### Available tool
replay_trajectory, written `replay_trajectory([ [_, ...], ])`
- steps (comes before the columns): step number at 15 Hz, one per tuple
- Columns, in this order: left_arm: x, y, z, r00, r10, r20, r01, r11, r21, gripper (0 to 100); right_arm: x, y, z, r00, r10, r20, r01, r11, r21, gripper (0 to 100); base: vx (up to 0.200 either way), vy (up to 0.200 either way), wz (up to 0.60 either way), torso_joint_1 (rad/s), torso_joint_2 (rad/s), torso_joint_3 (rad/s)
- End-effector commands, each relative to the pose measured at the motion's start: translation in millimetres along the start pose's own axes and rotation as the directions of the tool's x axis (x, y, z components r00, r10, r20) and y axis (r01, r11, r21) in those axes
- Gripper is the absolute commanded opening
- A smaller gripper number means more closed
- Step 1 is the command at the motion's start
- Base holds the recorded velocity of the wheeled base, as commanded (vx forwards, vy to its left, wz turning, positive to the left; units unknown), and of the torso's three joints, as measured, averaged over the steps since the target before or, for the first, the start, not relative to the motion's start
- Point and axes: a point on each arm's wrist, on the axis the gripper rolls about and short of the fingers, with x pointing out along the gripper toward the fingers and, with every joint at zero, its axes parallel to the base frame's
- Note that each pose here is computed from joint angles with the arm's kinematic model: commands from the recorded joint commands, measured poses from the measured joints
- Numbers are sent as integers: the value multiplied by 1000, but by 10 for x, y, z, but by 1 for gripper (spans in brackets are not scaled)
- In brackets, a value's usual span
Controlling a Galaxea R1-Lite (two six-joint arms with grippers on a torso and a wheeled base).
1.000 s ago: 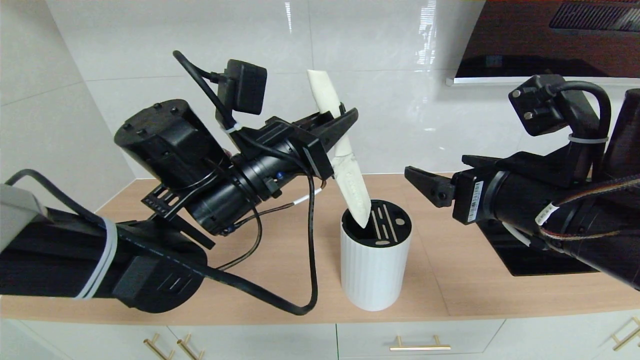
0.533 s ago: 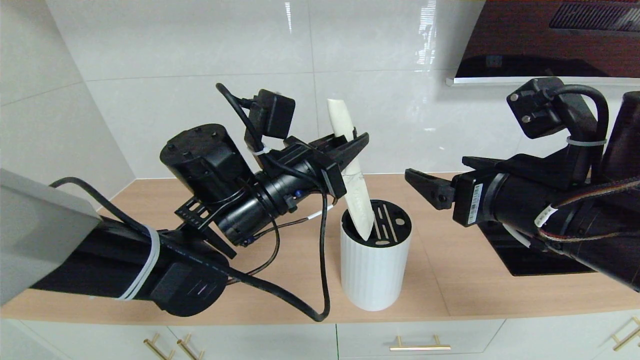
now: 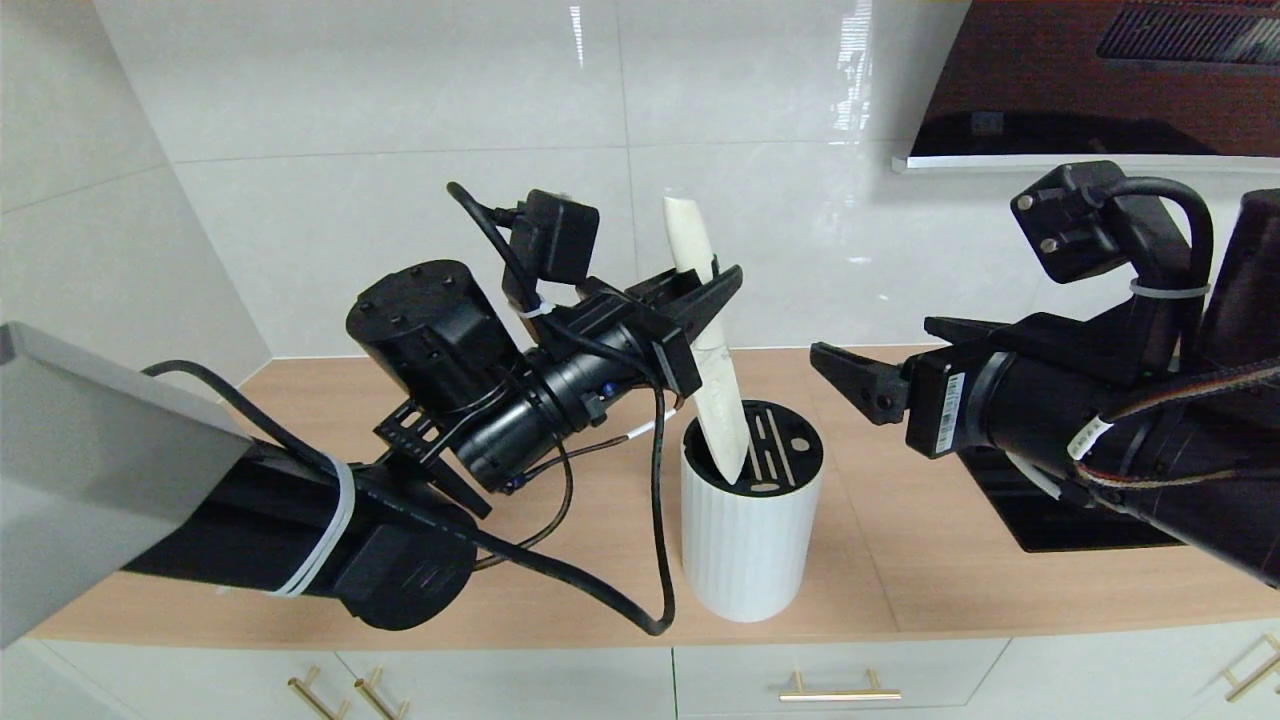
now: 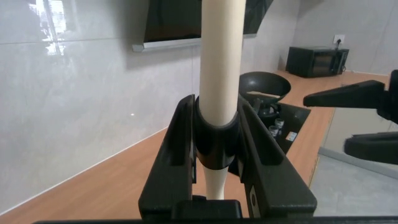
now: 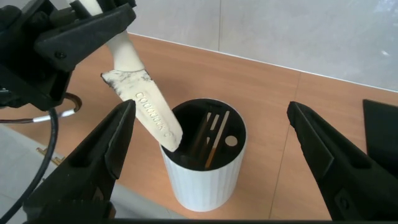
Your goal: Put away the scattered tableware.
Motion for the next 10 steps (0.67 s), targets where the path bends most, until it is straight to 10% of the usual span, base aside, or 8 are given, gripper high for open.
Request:
replay_trajectory([
  [1, 13, -2, 65, 999, 6, 34, -6, 1000, 10, 0, 2, 2, -2, 1000, 0, -1, 0, 1000, 0, 100, 0, 0, 0, 0, 0, 0],
  [10, 22, 28, 50, 999, 19, 40, -19, 1000, 9, 0, -2, 0, -8, 1000, 0, -2, 0, 1000, -1, 100, 0, 0, 0, 0, 0, 0],
])
